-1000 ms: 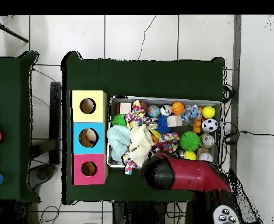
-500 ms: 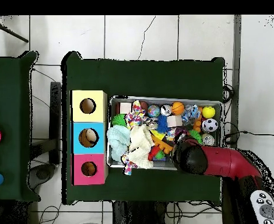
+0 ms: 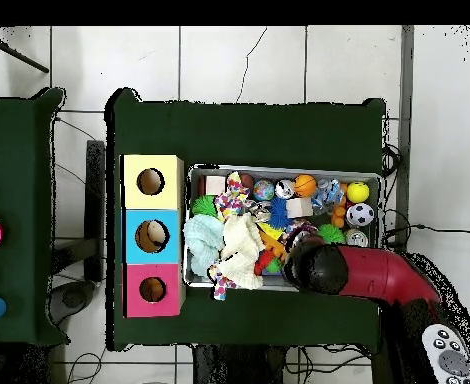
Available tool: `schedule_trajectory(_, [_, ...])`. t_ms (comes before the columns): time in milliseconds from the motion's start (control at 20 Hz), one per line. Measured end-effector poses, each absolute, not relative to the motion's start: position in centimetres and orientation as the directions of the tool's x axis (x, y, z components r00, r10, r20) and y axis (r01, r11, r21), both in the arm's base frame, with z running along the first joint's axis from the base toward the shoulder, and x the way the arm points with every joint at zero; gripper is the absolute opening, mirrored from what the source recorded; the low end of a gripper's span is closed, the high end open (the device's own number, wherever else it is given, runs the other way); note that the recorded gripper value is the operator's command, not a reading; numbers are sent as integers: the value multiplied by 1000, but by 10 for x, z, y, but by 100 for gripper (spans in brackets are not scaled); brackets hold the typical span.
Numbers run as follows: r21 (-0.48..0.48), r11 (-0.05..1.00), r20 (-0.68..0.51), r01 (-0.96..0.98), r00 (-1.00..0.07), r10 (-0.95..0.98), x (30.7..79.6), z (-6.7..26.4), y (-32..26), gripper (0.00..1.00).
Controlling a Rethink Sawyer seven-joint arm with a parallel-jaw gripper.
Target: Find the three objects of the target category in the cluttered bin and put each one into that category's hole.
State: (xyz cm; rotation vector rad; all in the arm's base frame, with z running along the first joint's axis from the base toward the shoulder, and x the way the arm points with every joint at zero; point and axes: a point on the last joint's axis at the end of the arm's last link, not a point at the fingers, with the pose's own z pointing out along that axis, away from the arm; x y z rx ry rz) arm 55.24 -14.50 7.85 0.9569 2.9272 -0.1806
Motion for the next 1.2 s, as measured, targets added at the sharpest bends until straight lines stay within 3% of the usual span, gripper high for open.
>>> schedule_trajectory(450, [-63, 813, -35, 578, -816, 577, 557, 70, -123, 0])
schedule_trajectory(1000, [-62, 843, -65, 534, -845, 531, 562, 25, -161, 0])
schedule_trajectory(1050, [-58, 843, -76, 534, -845, 530, 565, 18, -172, 100])
schedule_trajectory(1200, [-56, 843, -80, 535, -844, 531, 566, 15, -178, 100])
